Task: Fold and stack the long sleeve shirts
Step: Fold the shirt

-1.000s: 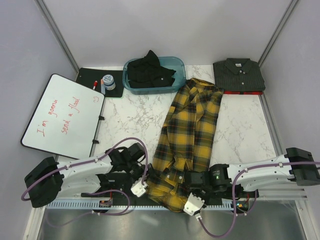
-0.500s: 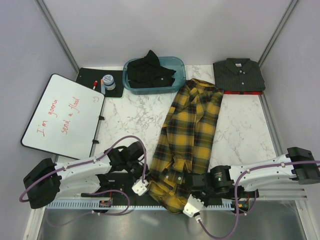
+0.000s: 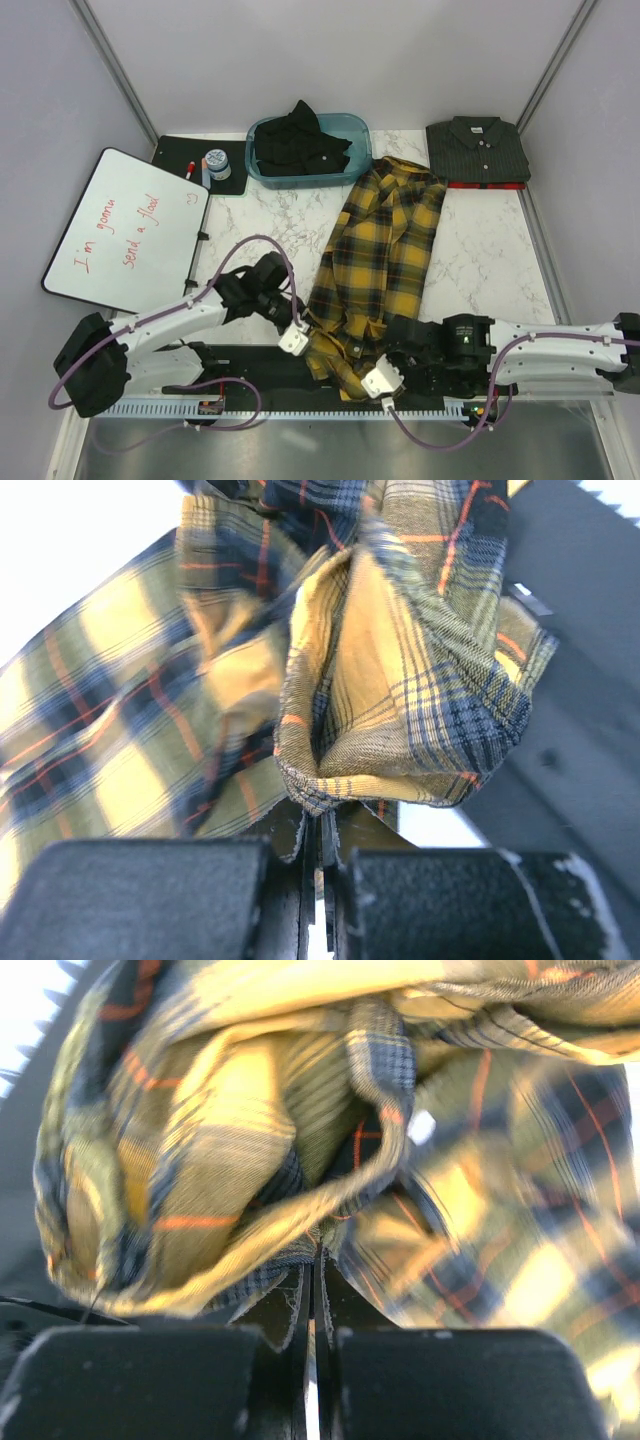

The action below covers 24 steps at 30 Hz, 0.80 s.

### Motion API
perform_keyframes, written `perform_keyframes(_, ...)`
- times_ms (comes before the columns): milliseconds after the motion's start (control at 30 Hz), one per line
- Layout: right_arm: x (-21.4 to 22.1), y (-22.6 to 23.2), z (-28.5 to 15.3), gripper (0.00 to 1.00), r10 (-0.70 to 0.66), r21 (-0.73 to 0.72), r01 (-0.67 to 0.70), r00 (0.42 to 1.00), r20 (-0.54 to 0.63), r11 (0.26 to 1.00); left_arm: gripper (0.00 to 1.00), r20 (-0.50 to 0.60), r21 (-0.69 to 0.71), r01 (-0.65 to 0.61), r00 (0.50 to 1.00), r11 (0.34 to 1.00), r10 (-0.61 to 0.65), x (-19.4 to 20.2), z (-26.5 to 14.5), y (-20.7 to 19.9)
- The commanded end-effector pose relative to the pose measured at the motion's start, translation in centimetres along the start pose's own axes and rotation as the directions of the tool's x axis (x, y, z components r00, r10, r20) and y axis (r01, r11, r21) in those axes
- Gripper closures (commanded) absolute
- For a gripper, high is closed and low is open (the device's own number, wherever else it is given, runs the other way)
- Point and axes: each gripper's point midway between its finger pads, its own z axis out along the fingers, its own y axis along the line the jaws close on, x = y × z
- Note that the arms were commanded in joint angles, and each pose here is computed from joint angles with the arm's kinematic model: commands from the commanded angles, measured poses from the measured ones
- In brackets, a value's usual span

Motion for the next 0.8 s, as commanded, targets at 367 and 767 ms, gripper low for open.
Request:
perform_keyframes(367, 9.7, -8.7, -6.9, 1.0, 0.414, 0.313, -0.386, 0.91, -0.028, 0.868, 0.98, 0.05, -0.161, 0.181, 0.983, 0.97, -0.175, 3.8, -3.2, 13.7)
perform_keyframes(767, 16.9, -6.3, -3.9, 1.0, 0.637, 0.125, -0.626, 0.767, -0.082, 0.77, 0.88, -0.12, -0.178, 0.362, 0.915, 0.915, -0.385, 13.6, -1.0, 16.1)
